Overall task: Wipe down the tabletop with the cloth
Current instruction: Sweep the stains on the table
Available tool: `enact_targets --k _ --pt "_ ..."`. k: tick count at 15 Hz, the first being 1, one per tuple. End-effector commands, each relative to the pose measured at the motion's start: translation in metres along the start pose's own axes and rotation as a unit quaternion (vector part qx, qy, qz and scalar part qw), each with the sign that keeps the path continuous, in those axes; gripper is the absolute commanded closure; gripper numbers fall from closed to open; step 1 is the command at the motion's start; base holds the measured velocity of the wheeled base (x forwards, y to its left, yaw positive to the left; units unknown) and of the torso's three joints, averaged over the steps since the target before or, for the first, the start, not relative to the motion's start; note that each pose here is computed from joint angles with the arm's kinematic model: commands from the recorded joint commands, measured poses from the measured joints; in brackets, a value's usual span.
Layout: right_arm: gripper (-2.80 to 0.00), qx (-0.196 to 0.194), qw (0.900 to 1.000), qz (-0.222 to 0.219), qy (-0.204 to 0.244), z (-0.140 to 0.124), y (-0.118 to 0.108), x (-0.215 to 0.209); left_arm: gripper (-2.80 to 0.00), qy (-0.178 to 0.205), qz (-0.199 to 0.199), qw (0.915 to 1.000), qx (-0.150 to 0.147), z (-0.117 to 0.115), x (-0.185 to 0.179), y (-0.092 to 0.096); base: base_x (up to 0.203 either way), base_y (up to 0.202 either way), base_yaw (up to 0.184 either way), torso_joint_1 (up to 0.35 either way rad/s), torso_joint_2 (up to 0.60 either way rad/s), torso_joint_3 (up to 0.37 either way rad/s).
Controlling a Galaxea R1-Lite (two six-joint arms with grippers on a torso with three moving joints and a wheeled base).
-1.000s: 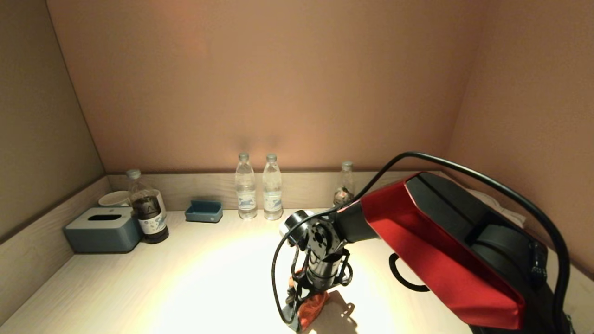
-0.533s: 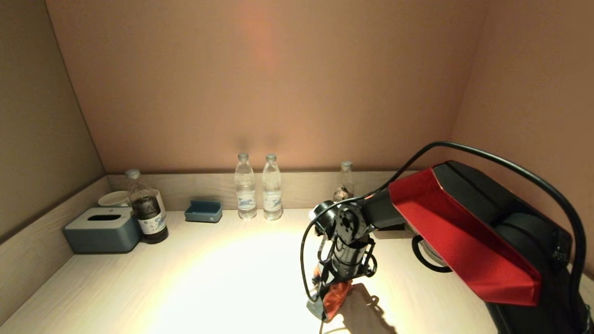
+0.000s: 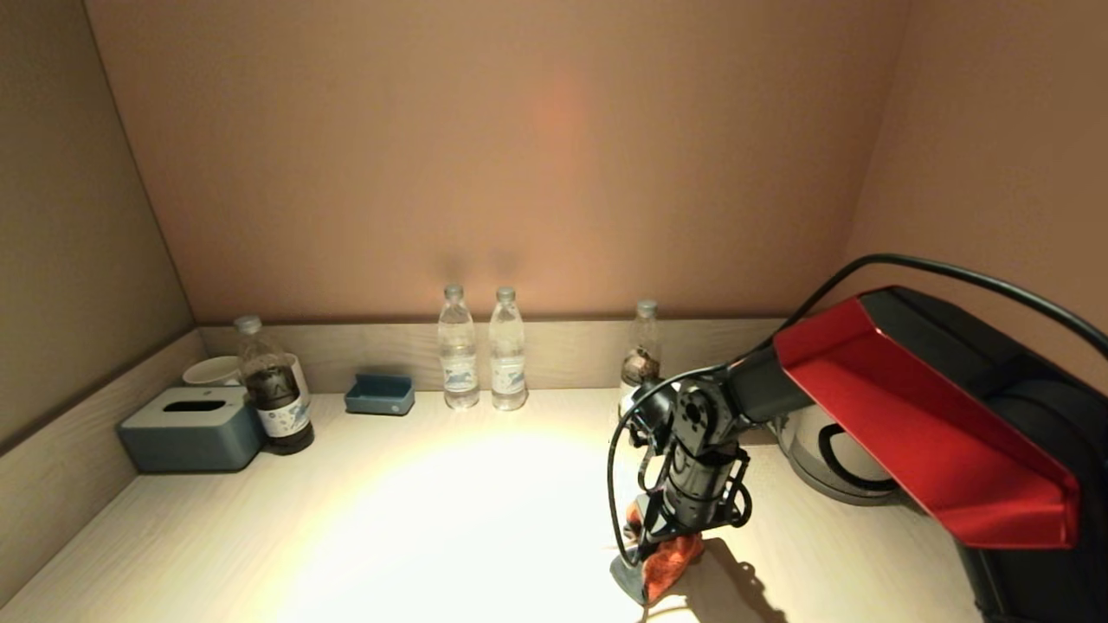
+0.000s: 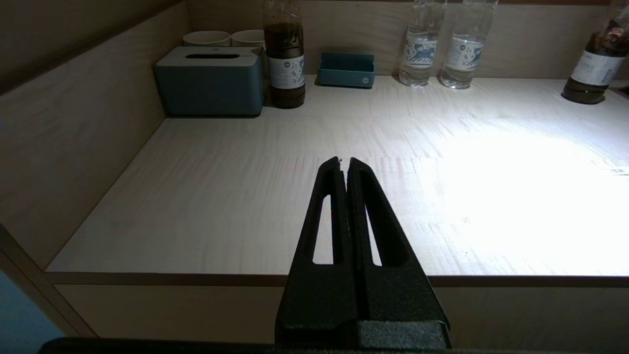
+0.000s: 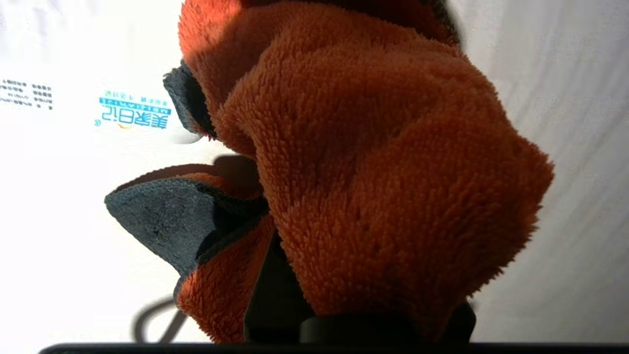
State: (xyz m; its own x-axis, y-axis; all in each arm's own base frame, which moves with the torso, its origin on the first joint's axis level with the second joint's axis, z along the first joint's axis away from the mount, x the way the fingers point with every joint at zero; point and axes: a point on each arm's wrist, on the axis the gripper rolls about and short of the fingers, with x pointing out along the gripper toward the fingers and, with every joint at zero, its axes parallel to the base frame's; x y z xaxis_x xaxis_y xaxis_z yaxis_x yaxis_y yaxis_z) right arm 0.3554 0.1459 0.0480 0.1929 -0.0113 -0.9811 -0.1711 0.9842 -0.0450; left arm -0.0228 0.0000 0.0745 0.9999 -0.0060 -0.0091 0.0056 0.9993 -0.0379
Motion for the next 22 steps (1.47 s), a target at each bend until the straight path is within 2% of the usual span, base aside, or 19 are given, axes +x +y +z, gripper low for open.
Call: enact_targets --k 1,3,7,12,16,22 --pt "0.00 0.008 1.000 -0.004 0.009 -0.017 -0.014 -0.004 0.00 0.000 0.000 1.0000 0.000 0.000 0.000 0.000 0.000 0.000 0.000 0.000 0.00 0.000" --pt "0.00 0.014 1.000 -0.005 0.007 -0.029 -0.023 -0.010 0.00 0.000 0.000 1.0000 0.000 0.000 0.000 0.000 0.000 0.000 0.000 0.000 0.00 0.000" --pt "0.00 0.032 0.999 -0.007 -0.002 -0.037 -0.042 -0.006 0.00 0.000 0.000 1.0000 0.000 0.000 0.000 0.000 0.000 0.000 0.000 0.000 0.00 0.000" --pt "0.00 0.035 0.999 -0.013 0.016 -0.046 -0.058 0.008 0.00 0.000 0.000 1.0000 0.000 0.000 0.000 0.000 0.000 0.000 0.000 0.000 0.00 0.000" --pt "0.00 0.047 0.999 -0.018 0.014 -0.043 -0.071 0.015 0.00 0.000 0.000 1.0000 0.000 0.000 0.000 0.000 0.000 0.000 0.000 0.000 0.00 0.000" --pt "0.00 0.067 0.997 -0.027 0.041 -0.061 -0.098 0.017 0.00 0.000 0.000 1.0000 0.000 0.000 0.000 0.000 0.000 0.000 0.000 0.000 0.00 0.000"
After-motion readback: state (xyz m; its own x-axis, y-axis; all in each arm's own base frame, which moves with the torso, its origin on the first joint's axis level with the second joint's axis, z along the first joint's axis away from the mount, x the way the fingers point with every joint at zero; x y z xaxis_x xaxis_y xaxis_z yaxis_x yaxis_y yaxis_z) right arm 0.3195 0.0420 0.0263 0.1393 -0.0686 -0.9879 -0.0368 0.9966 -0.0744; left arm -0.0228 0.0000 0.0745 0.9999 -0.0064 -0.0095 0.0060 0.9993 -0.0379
